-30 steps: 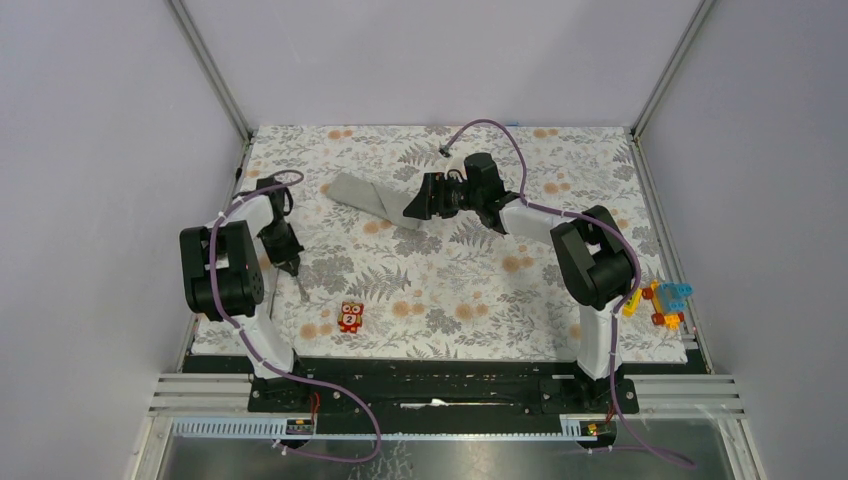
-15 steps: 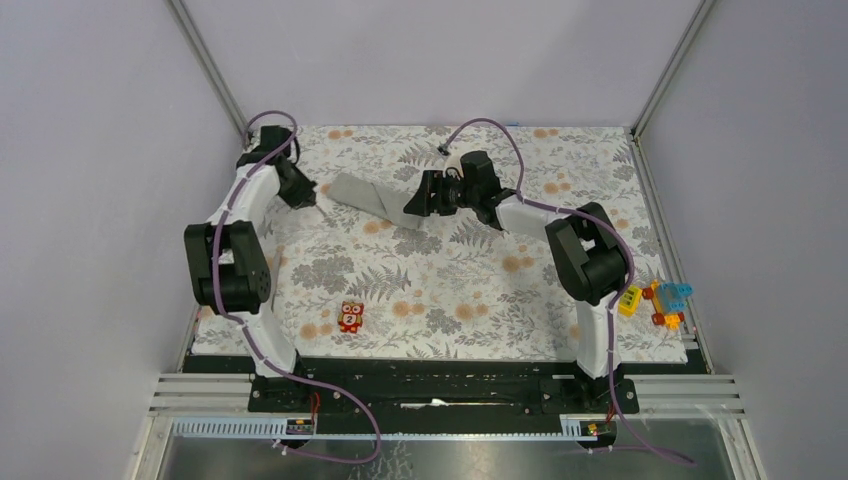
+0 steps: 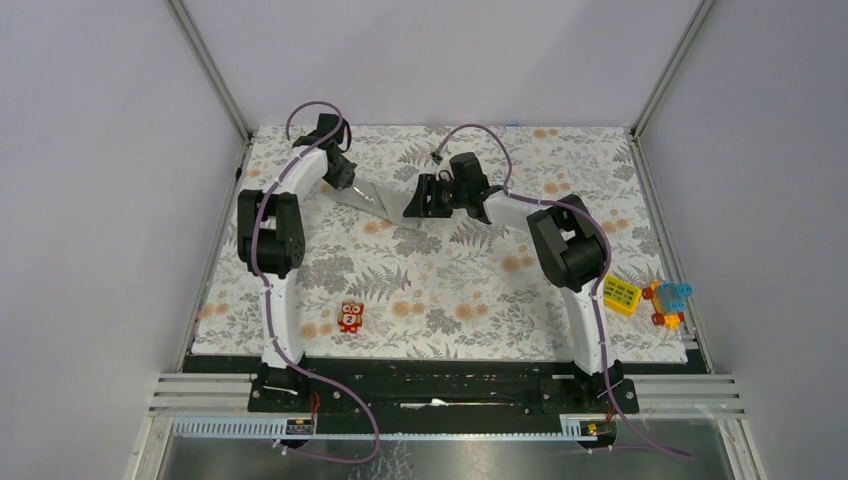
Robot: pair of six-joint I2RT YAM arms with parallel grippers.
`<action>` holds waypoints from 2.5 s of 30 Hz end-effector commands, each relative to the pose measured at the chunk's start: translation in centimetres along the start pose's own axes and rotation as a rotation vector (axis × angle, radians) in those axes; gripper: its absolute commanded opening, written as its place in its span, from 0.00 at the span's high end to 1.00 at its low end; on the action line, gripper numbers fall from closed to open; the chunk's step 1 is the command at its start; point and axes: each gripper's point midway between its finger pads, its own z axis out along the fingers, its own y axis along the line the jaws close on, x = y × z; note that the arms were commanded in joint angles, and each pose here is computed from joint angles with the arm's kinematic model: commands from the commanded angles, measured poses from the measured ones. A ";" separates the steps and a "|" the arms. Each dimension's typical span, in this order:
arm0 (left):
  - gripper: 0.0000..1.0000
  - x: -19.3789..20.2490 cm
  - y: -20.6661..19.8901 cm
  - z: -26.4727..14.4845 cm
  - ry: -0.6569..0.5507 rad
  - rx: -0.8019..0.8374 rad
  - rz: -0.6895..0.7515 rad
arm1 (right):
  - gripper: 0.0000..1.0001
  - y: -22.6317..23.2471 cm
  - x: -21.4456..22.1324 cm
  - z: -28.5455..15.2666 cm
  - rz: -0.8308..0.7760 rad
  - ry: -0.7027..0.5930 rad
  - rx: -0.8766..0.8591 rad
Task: Fold the napkin into a case and place the utensils inside
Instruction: Insert the spoon into the folded napkin.
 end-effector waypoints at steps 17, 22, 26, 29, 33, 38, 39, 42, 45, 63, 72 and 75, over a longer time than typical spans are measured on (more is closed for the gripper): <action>1.00 0.3 -1.8 1.0 -0.015 0.041 -0.153 | 0.53 -0.9 -1.1 1.6 -0.014 -0.006 0.093; 1.00 1.3 -2.1 1.3 0.022 0.052 -0.174 | 0.54 -1.2 -0.8 1.8 -0.008 0.002 0.098; 1.00 2.4 -2.5 1.3 0.064 0.065 -0.188 | 0.55 -1.3 -0.8 1.8 -0.011 0.006 0.105; 1.00 3.2 -2.9 1.0 0.073 0.067 -0.192 | 0.55 -1.3 -1.0 1.8 -0.016 0.003 0.108; 1.00 4.6 -3.0 1.1 0.115 0.073 -0.225 | 0.56 -1.4 -0.7 2.1 -0.011 0.011 0.106; 1.00 6.1 -3.3 1.4 0.166 0.086 -0.251 | 0.60 -1.3 -0.6 2.2 -0.015 0.016 0.106; 1.00 6.3 -3.3 1.2 0.168 0.086 -0.253 | 0.61 -1.3 -0.7 2.2 -0.018 0.014 0.108; 1.00 6.6 -3.2 1.0 0.173 0.082 -0.269 | 0.64 -1.4 -0.5 2.3 -0.018 0.022 0.110; 1.00 7.2 -3.3 0.9 0.194 0.086 -0.283 | 0.65 -1.2 -0.5 2.3 -0.021 0.023 0.108; 0.79 6.5 -4.3 0.8 0.166 0.140 -0.236 | 0.66 -0.9 -0.5 2.4 -0.033 0.028 0.104; 0.74 5.3 -4.0 -0.9 0.138 0.180 -0.221 | 0.66 -0.7 -0.5 2.4 -0.038 0.029 0.096; 0.71 4.9 -3.7 -2.5 0.124 0.202 -0.195 | 0.66 -0.6 -0.5 2.4 -0.040 0.030 0.094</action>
